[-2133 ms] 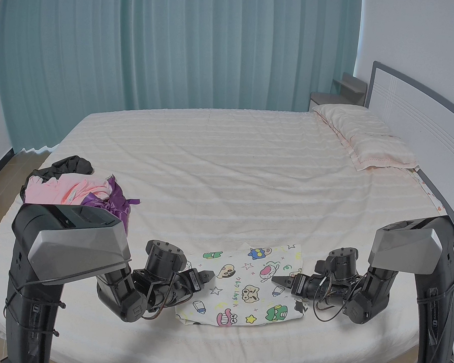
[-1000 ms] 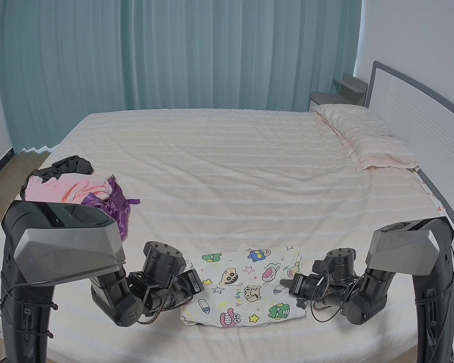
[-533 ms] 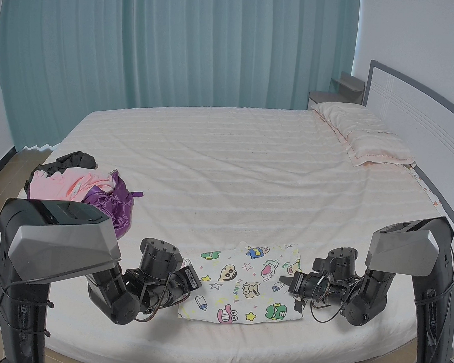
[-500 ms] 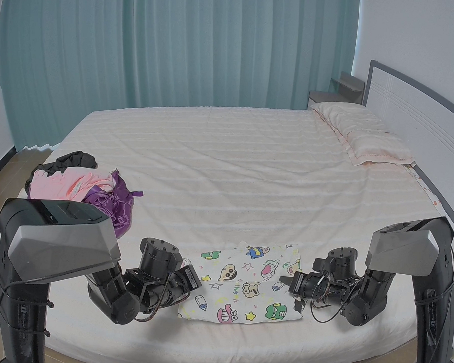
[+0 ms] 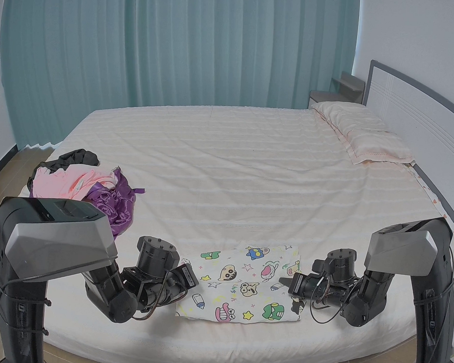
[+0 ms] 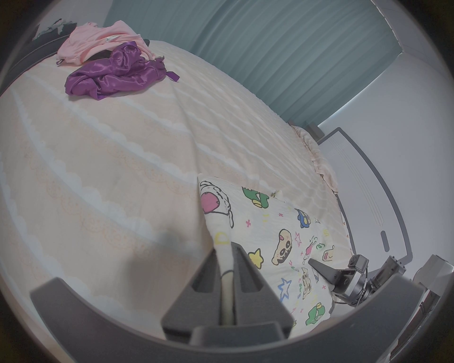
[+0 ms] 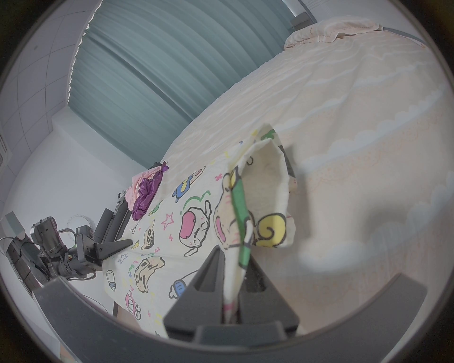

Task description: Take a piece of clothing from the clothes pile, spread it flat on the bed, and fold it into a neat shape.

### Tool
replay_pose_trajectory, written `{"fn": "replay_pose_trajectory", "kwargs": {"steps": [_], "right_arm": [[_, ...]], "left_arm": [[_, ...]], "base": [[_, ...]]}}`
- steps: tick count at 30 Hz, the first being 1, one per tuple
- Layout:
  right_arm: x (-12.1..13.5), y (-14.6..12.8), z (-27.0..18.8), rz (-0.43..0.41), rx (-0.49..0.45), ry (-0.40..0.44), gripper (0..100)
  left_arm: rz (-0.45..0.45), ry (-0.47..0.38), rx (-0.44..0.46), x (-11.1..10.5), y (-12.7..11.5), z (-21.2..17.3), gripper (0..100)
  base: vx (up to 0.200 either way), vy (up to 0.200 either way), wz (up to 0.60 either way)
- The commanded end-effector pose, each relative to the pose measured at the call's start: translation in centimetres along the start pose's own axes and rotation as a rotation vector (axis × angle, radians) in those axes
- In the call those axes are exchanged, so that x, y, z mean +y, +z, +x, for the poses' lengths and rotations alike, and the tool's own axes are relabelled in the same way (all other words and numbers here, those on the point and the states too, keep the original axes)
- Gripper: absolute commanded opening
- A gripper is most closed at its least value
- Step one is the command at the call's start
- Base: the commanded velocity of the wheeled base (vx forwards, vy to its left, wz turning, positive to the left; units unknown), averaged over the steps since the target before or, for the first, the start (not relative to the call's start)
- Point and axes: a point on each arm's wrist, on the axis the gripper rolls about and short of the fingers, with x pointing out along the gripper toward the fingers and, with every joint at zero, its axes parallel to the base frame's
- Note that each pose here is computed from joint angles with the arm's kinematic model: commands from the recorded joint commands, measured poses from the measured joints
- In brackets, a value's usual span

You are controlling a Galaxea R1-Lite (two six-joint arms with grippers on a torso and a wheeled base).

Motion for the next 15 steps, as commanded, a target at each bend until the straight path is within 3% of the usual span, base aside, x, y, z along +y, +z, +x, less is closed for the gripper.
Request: {"fn": "replay_pose_trajectory", "kwargs": {"steps": [1,4,15], "right_arm": [[0.01,-0.03,-0.01,0.0,0.0,-0.002,0],[-0.02,-0.03,0.16,-0.002,-0.023,-0.033,0],[0.01,0.02,0.1,0.015,-0.043,-0.027,0]], "left_arm": [[-0.004,0.003,-0.007,0.14,0.23,0.0,0],[-0.006,0.006,-0.008,0.26,0.26,0.11,0],[-0.008,0.01,-0.009,0.39,0.3,0.09,0]], "base": [[0.0,0.2,0.0],[0.0,0.2,0.0],[0.0,0.2,0.0]]}}
